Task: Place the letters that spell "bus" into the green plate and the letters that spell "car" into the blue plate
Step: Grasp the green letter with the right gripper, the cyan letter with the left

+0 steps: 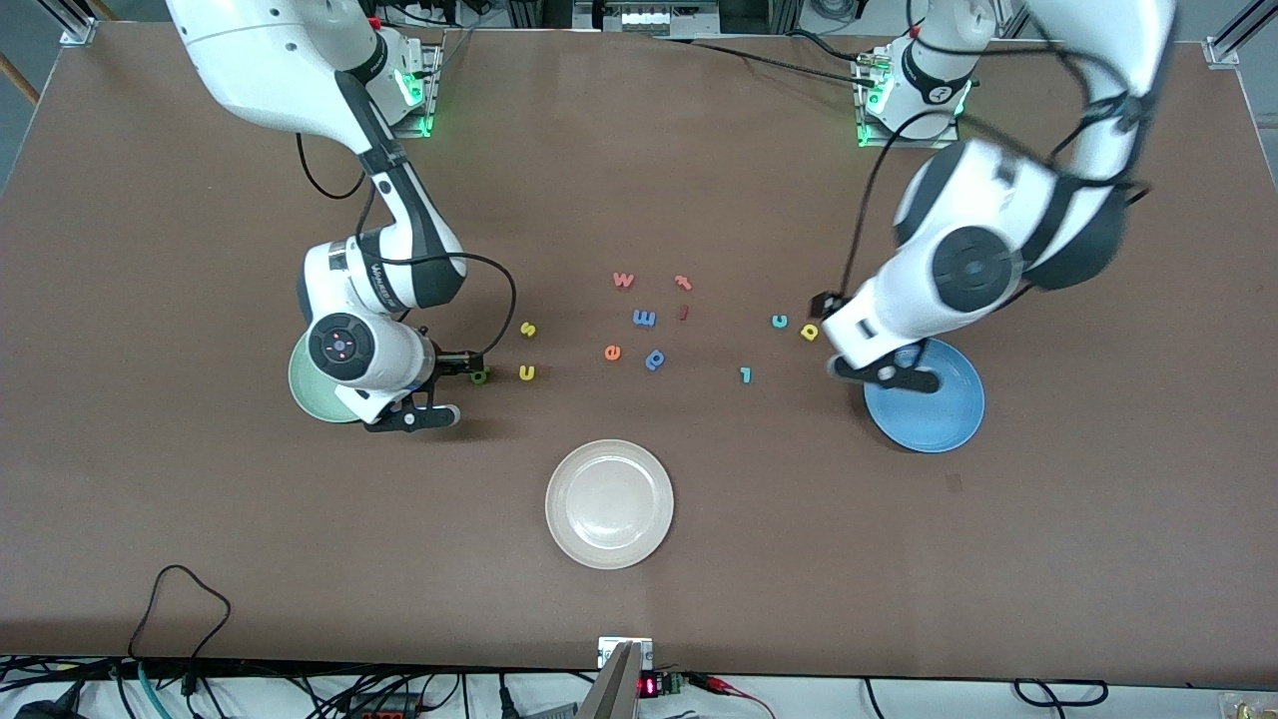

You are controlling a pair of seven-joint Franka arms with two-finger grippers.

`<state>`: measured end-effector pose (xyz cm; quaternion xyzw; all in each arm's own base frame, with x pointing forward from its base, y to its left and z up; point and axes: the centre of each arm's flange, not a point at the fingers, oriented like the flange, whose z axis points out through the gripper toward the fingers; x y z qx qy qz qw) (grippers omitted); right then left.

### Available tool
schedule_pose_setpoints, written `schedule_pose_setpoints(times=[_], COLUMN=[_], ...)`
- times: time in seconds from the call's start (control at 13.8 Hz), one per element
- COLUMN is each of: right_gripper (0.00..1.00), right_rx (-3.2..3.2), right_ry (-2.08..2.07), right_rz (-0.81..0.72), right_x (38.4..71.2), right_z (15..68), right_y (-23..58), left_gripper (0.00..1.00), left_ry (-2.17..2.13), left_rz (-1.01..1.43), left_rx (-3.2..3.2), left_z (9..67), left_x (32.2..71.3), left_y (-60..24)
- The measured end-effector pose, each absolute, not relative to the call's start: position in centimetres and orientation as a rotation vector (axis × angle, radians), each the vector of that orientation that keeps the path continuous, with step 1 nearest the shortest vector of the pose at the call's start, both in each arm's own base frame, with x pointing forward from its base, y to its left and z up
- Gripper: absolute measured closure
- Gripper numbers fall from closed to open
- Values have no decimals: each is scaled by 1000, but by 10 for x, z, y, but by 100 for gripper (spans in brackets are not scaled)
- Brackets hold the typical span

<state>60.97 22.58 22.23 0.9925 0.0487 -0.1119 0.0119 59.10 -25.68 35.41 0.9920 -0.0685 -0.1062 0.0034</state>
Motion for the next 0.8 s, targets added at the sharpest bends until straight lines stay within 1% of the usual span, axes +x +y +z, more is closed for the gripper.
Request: schedule_pose_setpoints(times=[0.07, 0.14, 0.22, 0.29, 0.36, 0.43, 0.51, 0.58, 0.8], right_gripper=[8, 15, 22, 23, 33, 38, 38, 38, 38], right_rx=[3090, 3085, 3079, 3073, 3069, 3065, 3062, 3059, 3061], right_ry=[161, 164, 149, 127, 111, 105, 108, 109, 107], right_rz=[-353, -356, -362, -368, -370, -372, -375, -379, -362], right_x=[607, 604, 601, 598, 595, 592, 590, 589, 590], right_z=[214, 206, 200, 196, 193, 191, 189, 186, 178], right_y=[232, 239, 245, 250, 256, 261, 265, 267, 266], left_gripper=[0, 0, 3, 4, 15, 25, 37, 38, 37], left_ry=[-181, -157, -152, -162, -188, -204, -201, -196, -171], left_rz=[-287, -248, -226, -218, -213, -197, -177, -165, -177], left_rx=[3101, 3089, 3078, 3077, 3091, 3105, 3106, 3104, 3107], left_z=[328, 302, 279, 259, 242, 228, 217, 207, 191], left_x=[593, 595, 597, 597, 596, 596, 596, 595, 587], left_y=[-277, -293, -301, -306, -310, -313, -316, -320, -330])
